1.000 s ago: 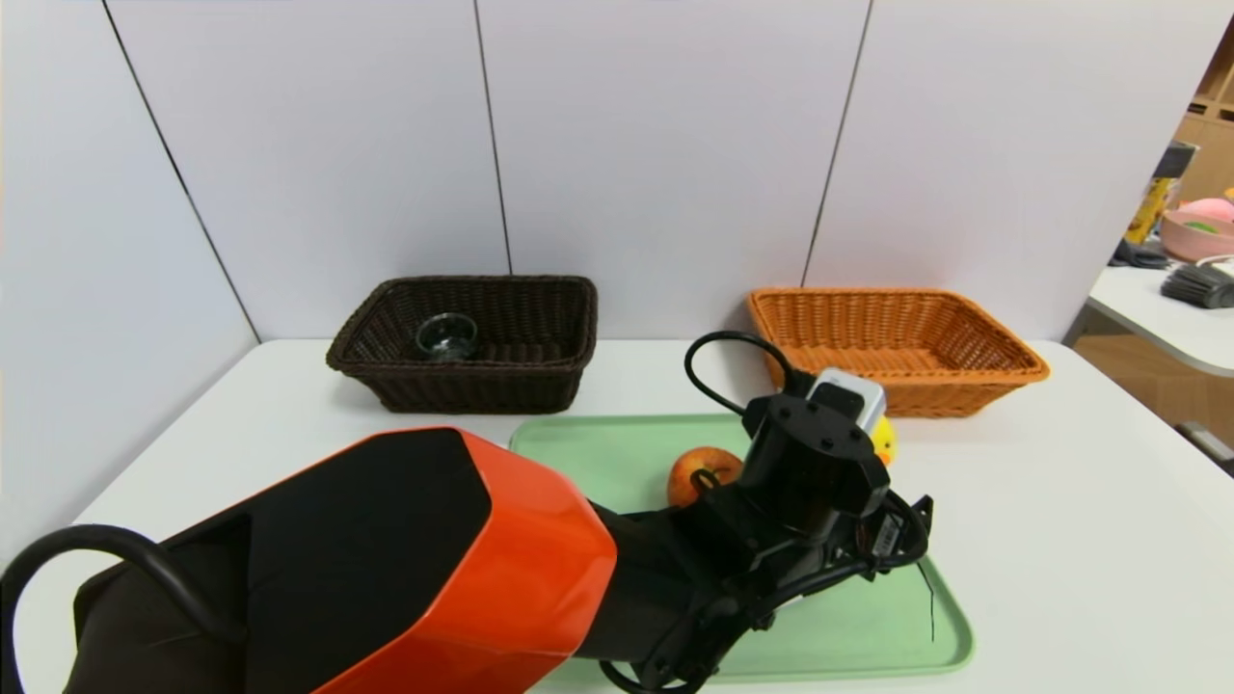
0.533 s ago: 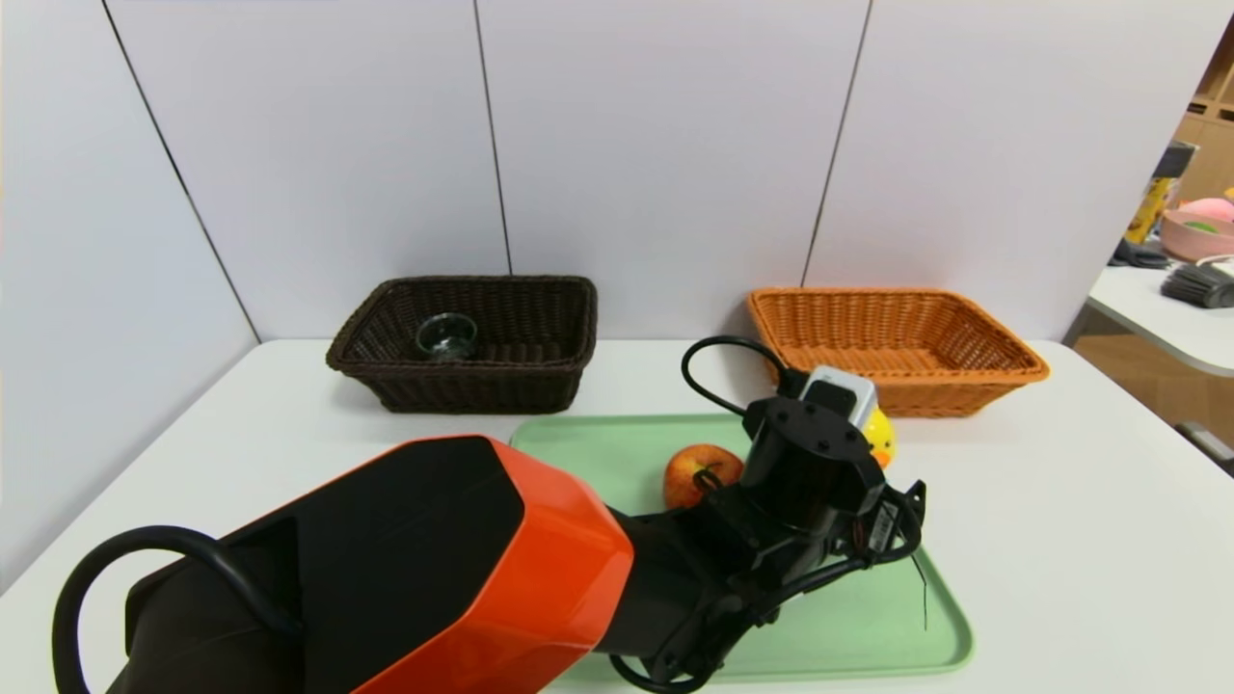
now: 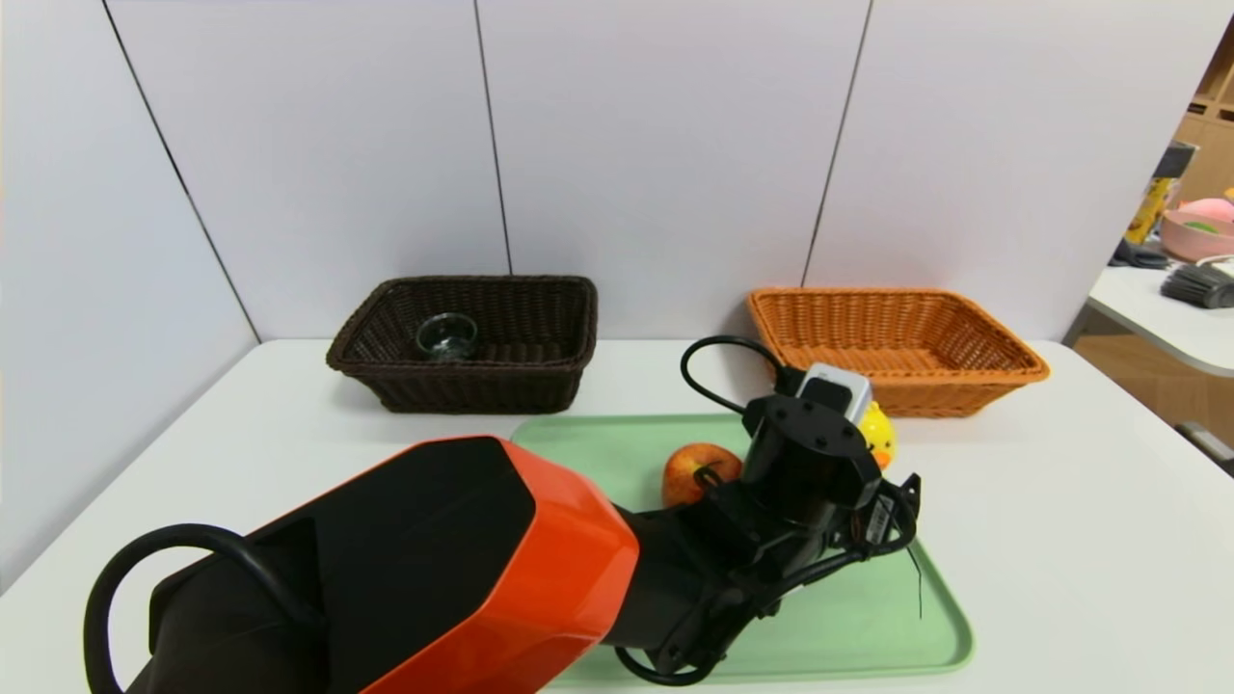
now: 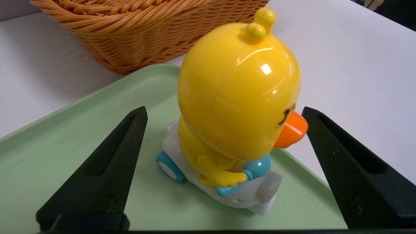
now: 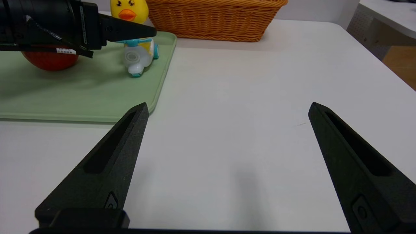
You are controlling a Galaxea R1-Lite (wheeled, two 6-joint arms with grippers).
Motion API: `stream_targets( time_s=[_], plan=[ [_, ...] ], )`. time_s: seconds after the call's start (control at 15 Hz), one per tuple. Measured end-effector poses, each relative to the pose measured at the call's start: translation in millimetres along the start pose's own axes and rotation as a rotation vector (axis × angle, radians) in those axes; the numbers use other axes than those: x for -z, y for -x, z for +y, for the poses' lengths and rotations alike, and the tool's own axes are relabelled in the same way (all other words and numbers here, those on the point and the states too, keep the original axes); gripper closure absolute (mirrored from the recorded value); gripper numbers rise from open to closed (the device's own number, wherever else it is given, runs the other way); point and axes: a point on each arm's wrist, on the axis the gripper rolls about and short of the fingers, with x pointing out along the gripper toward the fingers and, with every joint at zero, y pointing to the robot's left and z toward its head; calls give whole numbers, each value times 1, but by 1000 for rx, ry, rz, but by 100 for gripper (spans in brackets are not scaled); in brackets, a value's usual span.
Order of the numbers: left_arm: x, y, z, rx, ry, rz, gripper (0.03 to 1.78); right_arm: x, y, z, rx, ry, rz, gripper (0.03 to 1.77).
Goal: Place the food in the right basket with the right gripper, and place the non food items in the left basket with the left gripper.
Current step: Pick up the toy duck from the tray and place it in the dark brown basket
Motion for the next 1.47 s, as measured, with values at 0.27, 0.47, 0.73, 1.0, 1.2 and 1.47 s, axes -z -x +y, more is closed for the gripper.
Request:
stream_targets(
  time_s=[0.27, 0.47, 0.73, 1.0, 1.2, 1.47],
  plan=[
    [0, -4, -1, 3, 2, -8, 12, 0, 0, 0, 0, 0, 1, 10],
    [1, -6, -1, 4, 3, -11, 12, 0, 0, 0, 0, 0, 0, 10],
    [2, -7, -1, 4, 3, -11, 12, 0, 0, 0, 0, 0, 0, 10],
    [3, -9, -1, 4, 2, -12, 12, 0, 0, 0, 0, 0, 0, 10],
    [4, -9, -1, 4, 1, -12, 49, 0, 0, 0, 0, 0, 1, 10],
    [3, -10, -2, 5, 2, -17, 98, 0, 0, 0, 0, 0, 1, 10]
  ],
)
